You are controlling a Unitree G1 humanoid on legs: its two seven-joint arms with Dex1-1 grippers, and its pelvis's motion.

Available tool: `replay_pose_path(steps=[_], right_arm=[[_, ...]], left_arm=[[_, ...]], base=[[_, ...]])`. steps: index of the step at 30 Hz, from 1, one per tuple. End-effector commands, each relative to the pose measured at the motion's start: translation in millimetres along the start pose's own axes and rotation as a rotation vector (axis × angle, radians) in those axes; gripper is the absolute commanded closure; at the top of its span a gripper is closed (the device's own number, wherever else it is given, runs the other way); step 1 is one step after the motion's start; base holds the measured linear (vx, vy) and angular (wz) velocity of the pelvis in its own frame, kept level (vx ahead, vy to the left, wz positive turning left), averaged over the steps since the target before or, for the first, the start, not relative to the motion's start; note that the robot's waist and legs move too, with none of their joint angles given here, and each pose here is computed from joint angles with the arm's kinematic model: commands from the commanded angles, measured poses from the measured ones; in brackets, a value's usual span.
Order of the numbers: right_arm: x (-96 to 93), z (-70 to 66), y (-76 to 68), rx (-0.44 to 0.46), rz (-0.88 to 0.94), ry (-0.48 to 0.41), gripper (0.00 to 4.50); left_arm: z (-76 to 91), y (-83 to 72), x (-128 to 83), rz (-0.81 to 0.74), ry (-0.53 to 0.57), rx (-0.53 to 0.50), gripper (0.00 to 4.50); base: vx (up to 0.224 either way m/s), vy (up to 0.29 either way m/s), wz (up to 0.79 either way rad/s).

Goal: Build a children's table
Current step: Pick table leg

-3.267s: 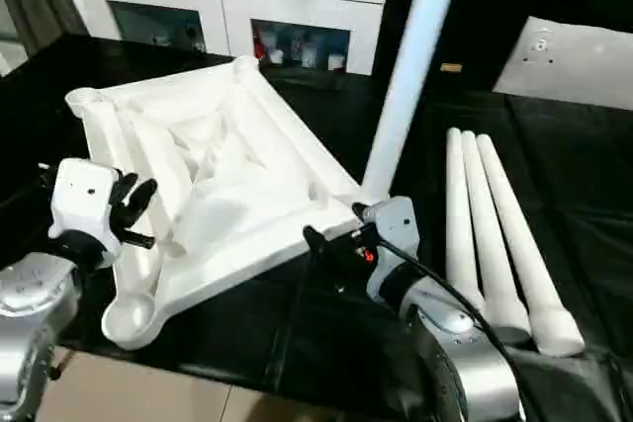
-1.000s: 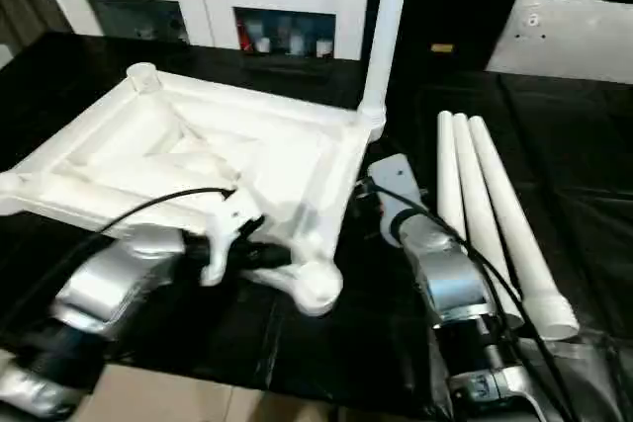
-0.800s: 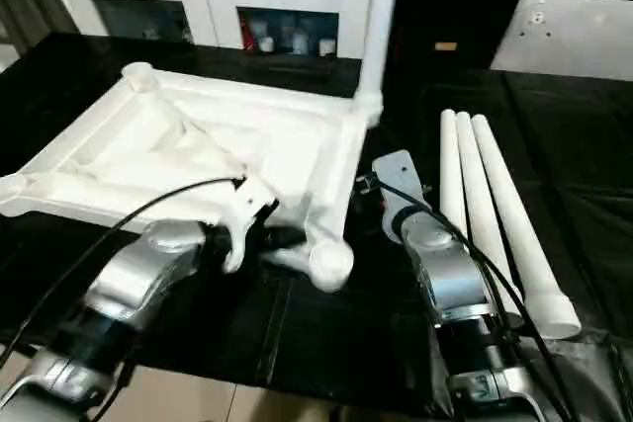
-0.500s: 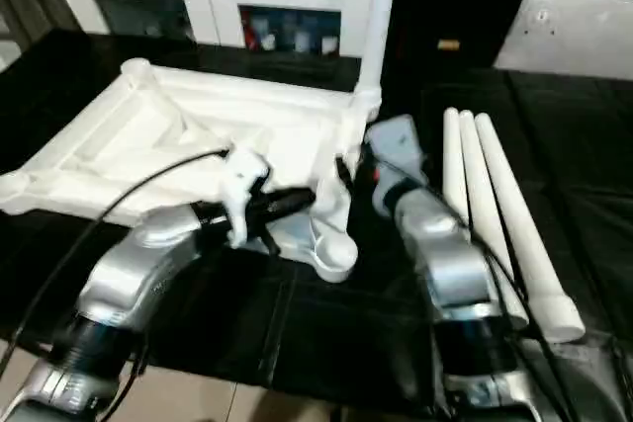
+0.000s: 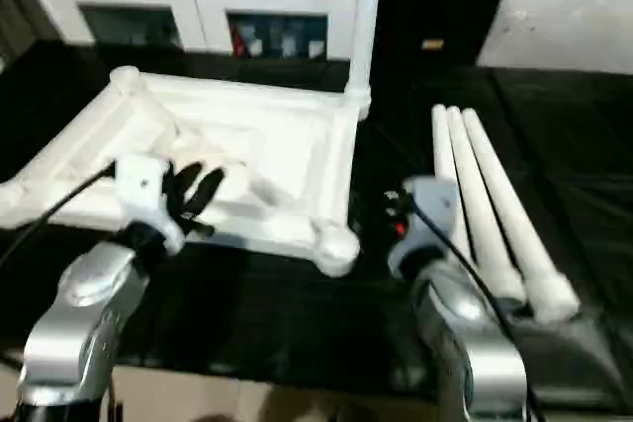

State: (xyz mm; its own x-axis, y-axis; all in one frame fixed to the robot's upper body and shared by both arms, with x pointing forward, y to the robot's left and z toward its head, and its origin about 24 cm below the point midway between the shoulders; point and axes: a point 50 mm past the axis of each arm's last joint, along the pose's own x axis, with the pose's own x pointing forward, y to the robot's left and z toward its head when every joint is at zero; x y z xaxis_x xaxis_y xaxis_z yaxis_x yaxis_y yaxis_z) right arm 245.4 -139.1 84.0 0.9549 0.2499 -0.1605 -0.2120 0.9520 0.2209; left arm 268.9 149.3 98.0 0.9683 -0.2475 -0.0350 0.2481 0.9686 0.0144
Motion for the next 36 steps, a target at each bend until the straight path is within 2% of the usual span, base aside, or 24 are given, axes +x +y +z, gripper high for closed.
replay_pose_path(steps=[1, 2, 5, 7, 9, 11, 15, 17, 18, 19, 21, 23, 30, 33, 36], right_arm=[[-2.3, 10.4, 6.8, 0.001, 0.033, -0.057, 0.0], [-0.9, 13.5, 8.5, 0.008, 0.04, -0.076, 0.0], [2.4, 17.0, 8.2, 0.032, 0.03, -0.084, 0.0], [5.9, 18.0, 5.8, 0.013, 0.011, -0.079, 0.0], [9.5, 18.6, 1.3, -0.056, -0.014, -0.056, 0.0], [10.9, 19.5, -0.6, -0.075, -0.033, -0.057, 0.0], [17.7, 21.9, -7.3, -0.079, -0.085, -0.043, 0.0], [20.0, 21.5, -10.1, -0.11, -0.105, -0.015, 0.0], [24.9, 20.3, -14.8, -0.15, -0.139, 0.063, 0.0], [25.6, 20.3, -15.3, -0.149, -0.142, 0.072, 0.0], [35.7, 20.1, -20.7, -0.173, -0.15, 0.196, 0.0], [42.1, 23.5, -24.7, -0.16, -0.159, 0.219, 0.0], [65.9, 33.0, -48.4, -0.241, -0.2, 0.307, 0.0], [71.5, 34.9, -54.4, -0.266, -0.213, 0.345, 0.0], [75.9, 33.8, -59.9, -0.252, -0.22, 0.376, 0.0]], left_arm=[[8.0, -1.1, 2.5, 0.048, -0.045, -0.02, 2.51], [8.7, -1.1, 3.2, 0.082, -0.054, -0.077, 2.37], [10.6, -3.7, 3.1, 0.069, -0.047, -0.033, 2.08], [9.0, -5.6, 0.8, 0.053, -0.029, -0.034, 2.0], [4.7, -7.1, -3.6, 0.048, -0.017, -0.035, 1.83], [3.4, -7.3, -4.7, 0.052, -0.016, -0.037, 1.55], [1.0, -9.5, -8.3, 0.034, -0.017, -0.027, 1.28], [1.8, -11.9, -8.8, 0.0, -0.022, -0.018, 1.15], [3.6, -16.3, -9.1, -0.079, -0.02, 0.01, 1.09], [3.8, -16.6, -9.1, -0.087, -0.02, 0.013, 1.09], [4.9, -19.8, -10.7, -0.198, -0.006, 0.033, 0.94], [5.7, -21.2, -12.3, -0.255, 0.009, 0.033, 0.68], [9.0, -35.2, -27.3, -0.557, 0.065, 0.097, 0.06], [10.2, -38.8, -32.0, -0.634, 0.087, 0.099, 0.06], [10.5, -43.2, -36.0, -0.689, 0.106, 0.098, 0.06]], base=[[-0.08, 0.213, -0.43], [-0.084, 0.17, -0.41], [-0.046, 0.097, -0.49], [-0.068, -0.04, -0.14], [-0.064, -0.12, 0.01], [-0.088, -0.116, 0.01], [-0.096, -0.079, 0.0], [-0.078, -0.029, -0.02], [-0.067, -0.003, -0.04], [-0.067, -0.003, -0.04], [0.0, 0.0, 0.0], [0.0, 0.0, 0.0], [0.0, 0.0, 0.0], [0.0, 0.0, 0.0], [0.0, 0.0, 0.0]])
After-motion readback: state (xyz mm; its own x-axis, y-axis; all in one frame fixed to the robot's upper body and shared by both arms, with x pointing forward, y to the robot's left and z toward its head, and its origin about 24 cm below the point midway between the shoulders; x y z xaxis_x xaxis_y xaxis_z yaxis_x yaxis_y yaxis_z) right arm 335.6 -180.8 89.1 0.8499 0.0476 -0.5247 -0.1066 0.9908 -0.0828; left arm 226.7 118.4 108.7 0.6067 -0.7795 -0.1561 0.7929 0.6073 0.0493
